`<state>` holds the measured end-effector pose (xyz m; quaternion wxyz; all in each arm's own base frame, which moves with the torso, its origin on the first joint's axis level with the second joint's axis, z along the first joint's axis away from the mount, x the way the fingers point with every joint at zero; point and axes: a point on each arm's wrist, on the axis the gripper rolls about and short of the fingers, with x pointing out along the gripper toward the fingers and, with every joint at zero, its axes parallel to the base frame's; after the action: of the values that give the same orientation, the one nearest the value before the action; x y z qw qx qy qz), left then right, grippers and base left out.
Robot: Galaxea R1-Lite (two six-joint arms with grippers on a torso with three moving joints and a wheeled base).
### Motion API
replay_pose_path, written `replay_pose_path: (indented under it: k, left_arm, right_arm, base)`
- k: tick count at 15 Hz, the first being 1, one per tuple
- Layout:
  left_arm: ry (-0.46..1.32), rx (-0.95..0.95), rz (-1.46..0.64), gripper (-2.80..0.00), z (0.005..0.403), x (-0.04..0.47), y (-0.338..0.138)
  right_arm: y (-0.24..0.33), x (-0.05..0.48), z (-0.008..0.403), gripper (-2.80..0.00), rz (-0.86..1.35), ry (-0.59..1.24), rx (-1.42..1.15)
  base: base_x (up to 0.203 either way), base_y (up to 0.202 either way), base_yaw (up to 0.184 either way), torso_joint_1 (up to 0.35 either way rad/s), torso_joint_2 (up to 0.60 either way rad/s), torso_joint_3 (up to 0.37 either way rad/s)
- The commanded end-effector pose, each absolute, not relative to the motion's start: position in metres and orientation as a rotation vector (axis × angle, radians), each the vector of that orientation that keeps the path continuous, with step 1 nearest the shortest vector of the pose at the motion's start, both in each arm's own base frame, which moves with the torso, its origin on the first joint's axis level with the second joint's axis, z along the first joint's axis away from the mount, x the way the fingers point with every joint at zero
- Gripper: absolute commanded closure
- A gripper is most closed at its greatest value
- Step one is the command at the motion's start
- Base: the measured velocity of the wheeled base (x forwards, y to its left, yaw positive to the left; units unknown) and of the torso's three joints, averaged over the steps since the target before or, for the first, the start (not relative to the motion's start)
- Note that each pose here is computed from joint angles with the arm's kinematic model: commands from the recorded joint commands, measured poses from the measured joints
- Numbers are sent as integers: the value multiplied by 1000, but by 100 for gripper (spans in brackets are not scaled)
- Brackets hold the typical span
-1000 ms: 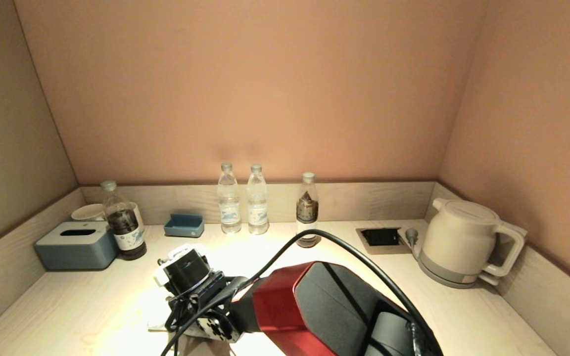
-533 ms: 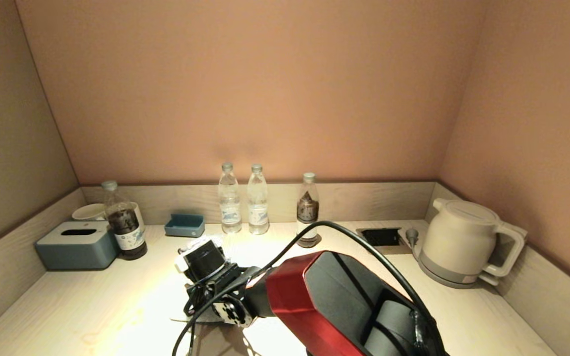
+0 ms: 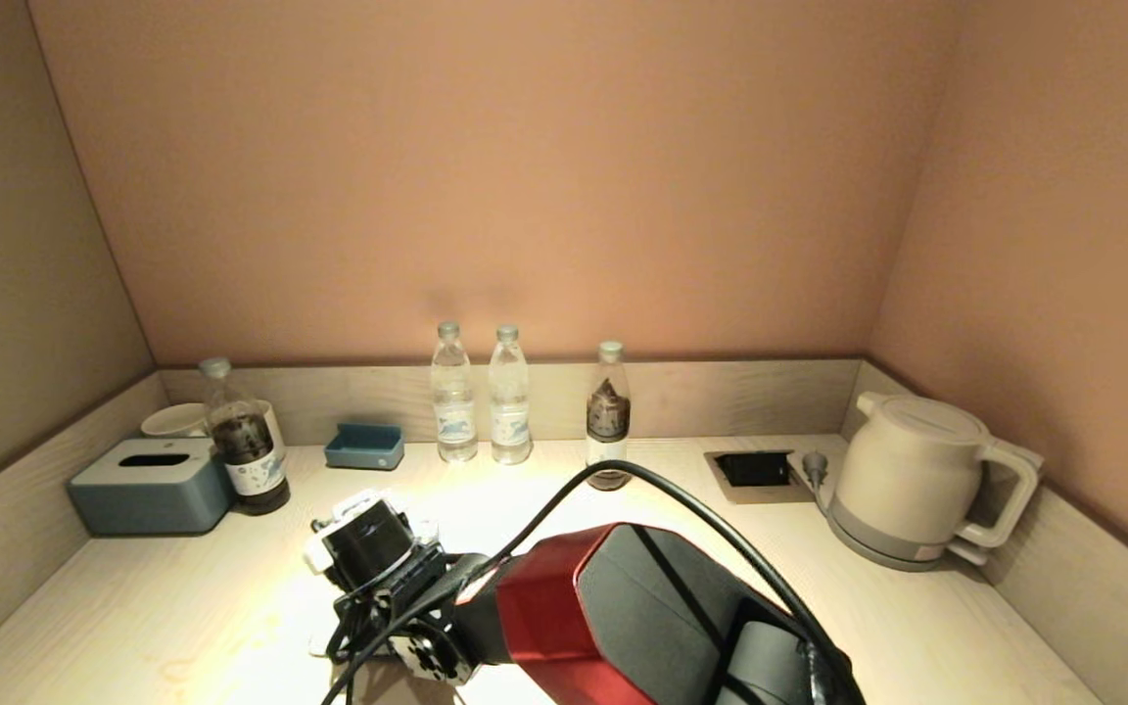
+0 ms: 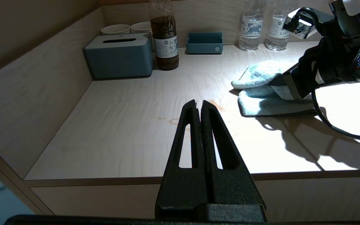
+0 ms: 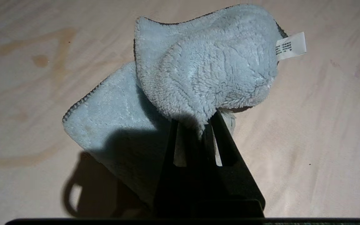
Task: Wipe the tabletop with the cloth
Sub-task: Sweep the stains on the table
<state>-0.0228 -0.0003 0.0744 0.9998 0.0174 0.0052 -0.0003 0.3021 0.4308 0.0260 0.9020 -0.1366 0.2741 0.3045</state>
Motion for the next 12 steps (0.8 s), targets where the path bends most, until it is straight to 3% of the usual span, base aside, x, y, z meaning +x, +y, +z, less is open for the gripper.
replay_pose_path:
  k: [1, 12]
  left_arm:
    - [11, 35, 0, 0, 74, -23, 0]
    - [11, 35, 0, 0, 74, -23, 0]
  right_arm:
    - [438, 291, 30, 0, 655, 556, -282]
    - [467, 242, 38, 0, 759, 526, -302]
  base:
    - [0, 0, 0, 0, 0, 0]
    - [0, 0, 0, 0, 0, 0]
